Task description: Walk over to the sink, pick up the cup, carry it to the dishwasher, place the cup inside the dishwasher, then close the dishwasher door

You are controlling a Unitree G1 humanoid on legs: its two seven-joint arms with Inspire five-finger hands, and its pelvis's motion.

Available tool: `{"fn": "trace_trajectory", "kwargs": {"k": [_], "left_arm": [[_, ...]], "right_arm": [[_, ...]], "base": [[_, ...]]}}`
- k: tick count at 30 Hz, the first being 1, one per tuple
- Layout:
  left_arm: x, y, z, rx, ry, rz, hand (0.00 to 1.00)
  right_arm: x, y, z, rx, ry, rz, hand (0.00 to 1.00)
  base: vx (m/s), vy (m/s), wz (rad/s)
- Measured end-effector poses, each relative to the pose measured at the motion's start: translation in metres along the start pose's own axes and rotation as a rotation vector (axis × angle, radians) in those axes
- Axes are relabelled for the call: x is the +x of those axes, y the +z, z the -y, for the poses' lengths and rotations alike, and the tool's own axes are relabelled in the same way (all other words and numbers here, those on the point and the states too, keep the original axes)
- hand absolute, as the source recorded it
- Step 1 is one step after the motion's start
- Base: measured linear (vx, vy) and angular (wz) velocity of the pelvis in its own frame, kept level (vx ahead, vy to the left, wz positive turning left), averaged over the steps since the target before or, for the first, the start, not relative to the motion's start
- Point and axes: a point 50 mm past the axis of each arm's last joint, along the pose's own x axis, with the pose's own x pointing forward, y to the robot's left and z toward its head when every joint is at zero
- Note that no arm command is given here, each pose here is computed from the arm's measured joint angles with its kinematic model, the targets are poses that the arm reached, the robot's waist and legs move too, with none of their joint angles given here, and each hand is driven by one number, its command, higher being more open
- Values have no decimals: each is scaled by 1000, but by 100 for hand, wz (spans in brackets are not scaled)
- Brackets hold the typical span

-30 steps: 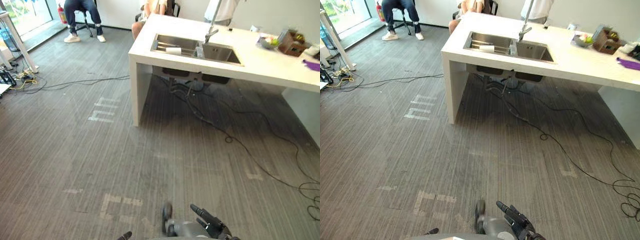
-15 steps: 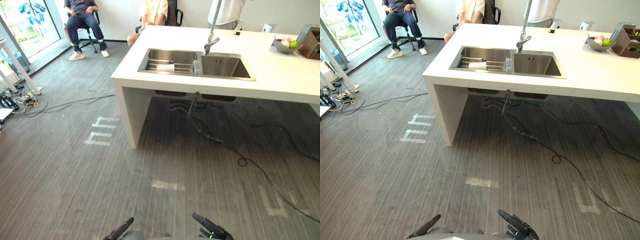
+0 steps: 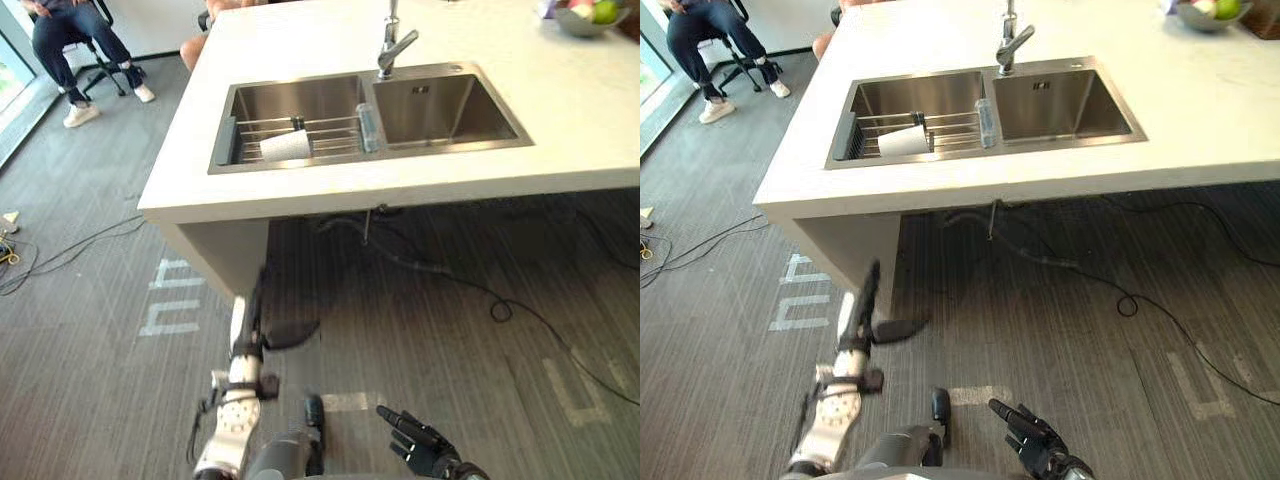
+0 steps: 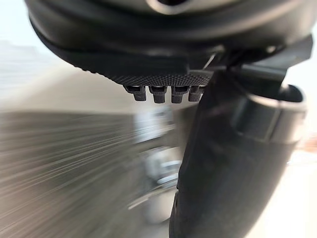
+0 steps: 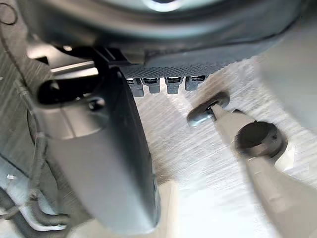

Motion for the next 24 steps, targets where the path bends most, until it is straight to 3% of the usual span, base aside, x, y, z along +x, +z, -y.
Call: {"fn": "trace_trajectory", "kwargs": {"k": [5,9,13,15,19,24], "left_arm": [[21,95,-29,-38,184,526,100],[19,118,-39,-38,339,689,100],[14,126,-55,-38,473,763,100],[18,127,-43,-21,401,759,100],[26,119,-18,150,116,677,100],[43,81,-28,478,-220,362,100]], "right_arm": [[-3,21,-3,-51,22,104,100],[1,33,-17,-107,52,143,100],[6,17,-35,-154,93,64,100],[6,17,-35,-144,82,46,100],[4,16,-28,-187,67,-20,100],[2,17,-21,-207,63,-83,100]], "base": [[488,53,-4],[455,-107,5],[446,-256,-9],[285,-174,0],[117,-83,-16],[2,29,-11]]}}
